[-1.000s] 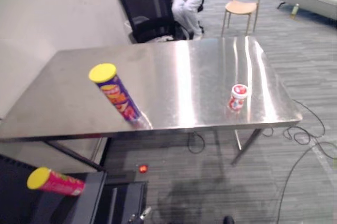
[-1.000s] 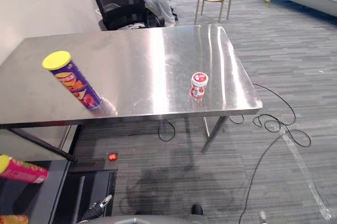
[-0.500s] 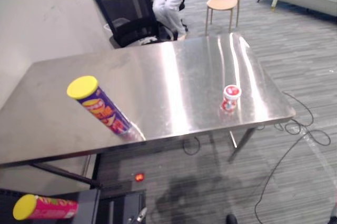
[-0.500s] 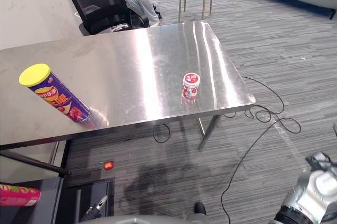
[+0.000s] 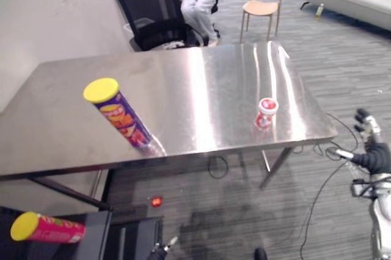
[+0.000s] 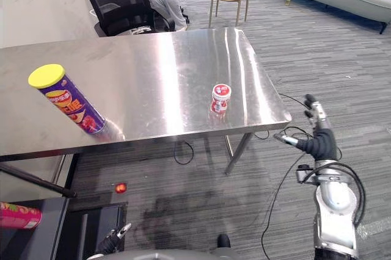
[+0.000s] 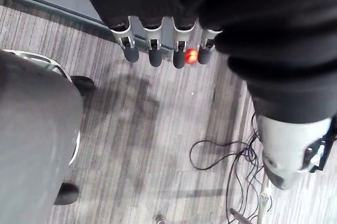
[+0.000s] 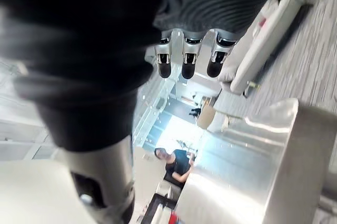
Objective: Put the gum and the chips on the shelf.
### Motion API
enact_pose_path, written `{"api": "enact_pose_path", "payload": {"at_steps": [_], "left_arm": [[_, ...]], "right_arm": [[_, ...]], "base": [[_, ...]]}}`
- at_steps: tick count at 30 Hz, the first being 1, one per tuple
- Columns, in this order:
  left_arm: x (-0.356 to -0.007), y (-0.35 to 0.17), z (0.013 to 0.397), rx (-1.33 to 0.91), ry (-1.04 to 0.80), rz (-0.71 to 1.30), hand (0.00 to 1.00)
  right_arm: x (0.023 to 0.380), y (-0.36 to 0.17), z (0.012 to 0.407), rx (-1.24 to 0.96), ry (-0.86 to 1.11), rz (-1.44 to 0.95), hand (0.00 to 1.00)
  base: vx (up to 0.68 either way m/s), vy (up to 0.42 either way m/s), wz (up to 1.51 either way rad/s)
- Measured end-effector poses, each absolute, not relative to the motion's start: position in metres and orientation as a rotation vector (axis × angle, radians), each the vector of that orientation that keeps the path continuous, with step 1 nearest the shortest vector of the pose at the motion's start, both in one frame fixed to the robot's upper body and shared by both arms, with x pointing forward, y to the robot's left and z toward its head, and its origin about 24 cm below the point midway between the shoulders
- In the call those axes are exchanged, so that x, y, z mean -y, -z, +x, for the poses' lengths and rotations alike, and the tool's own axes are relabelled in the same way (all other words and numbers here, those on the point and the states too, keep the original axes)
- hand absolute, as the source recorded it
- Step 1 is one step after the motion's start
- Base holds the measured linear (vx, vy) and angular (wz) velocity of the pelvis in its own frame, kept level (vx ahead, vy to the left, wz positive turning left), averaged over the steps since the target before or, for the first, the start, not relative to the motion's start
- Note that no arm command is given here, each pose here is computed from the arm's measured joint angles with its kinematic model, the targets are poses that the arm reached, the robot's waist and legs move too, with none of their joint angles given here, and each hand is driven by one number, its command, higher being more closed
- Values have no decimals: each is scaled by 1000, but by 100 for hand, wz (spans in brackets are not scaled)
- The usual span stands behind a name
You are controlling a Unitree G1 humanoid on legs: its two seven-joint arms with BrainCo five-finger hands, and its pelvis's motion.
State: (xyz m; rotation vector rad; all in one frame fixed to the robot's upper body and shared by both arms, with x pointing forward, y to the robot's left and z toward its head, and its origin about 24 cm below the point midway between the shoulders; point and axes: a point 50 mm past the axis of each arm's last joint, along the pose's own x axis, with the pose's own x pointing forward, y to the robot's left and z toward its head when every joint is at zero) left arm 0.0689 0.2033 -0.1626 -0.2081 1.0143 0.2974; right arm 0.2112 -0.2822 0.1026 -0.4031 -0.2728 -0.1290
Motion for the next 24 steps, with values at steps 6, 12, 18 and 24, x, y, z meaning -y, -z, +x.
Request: {"api": "enact_pose_path", "payload": {"at_steps": [6, 12, 18, 24], "left_arm": [[-204, 162, 72, -1019, -249, -156, 0], [-204, 162, 73, -1020, -249, -148, 0], [-205, 162, 72, -1022, -264, -139, 0], [-206, 162, 73, -1022, -274, -133, 0]], "right_arm": [[265, -88, 218, 232, 53, -373, 0], [261, -78, 230, 204, 71, -331, 0], [261, -77, 238, 221, 158, -283, 0], [262, -77, 244, 244, 245, -213, 0]], "base": [[-16, -12, 13], [-5, -23, 15], [-15, -17, 11], [-25, -20, 7]]}}
